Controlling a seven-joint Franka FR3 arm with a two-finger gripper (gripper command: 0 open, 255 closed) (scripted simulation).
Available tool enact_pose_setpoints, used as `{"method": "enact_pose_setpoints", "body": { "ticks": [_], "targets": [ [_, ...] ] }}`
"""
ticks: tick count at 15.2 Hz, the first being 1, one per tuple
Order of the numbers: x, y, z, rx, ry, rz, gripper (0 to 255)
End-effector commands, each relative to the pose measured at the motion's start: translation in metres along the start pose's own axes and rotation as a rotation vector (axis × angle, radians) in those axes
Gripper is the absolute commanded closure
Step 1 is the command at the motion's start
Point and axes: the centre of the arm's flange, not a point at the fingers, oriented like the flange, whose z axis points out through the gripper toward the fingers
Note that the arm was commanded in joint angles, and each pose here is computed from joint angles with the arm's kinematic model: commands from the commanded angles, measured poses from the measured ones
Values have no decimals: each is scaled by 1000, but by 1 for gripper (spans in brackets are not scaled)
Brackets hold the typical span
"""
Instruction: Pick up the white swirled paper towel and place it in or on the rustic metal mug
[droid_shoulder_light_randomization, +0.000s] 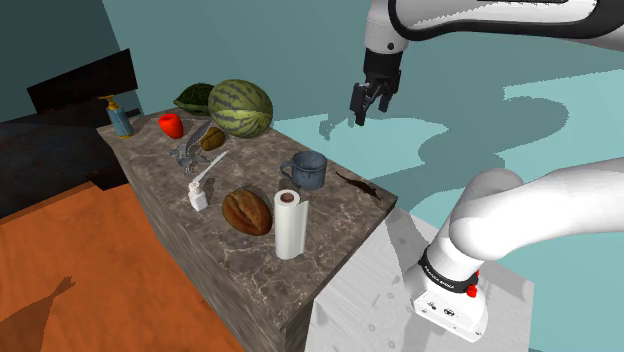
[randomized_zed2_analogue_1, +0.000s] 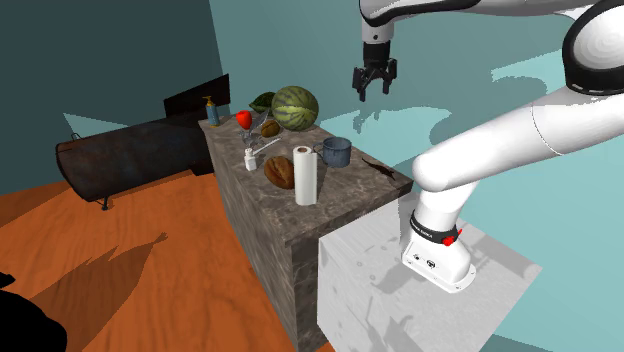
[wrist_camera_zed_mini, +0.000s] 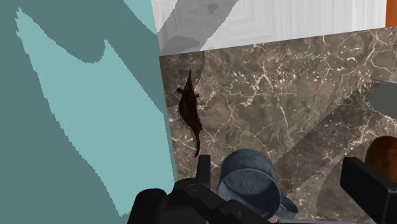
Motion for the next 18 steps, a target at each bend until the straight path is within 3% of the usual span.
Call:
{"method": "enact_pose_setpoints", "body": {
  "ticks": [1,18],
  "targets": [
    [0,0,0,0,0,0,0],
    [21,-200,77,60,6,29,0]
  ]
}}
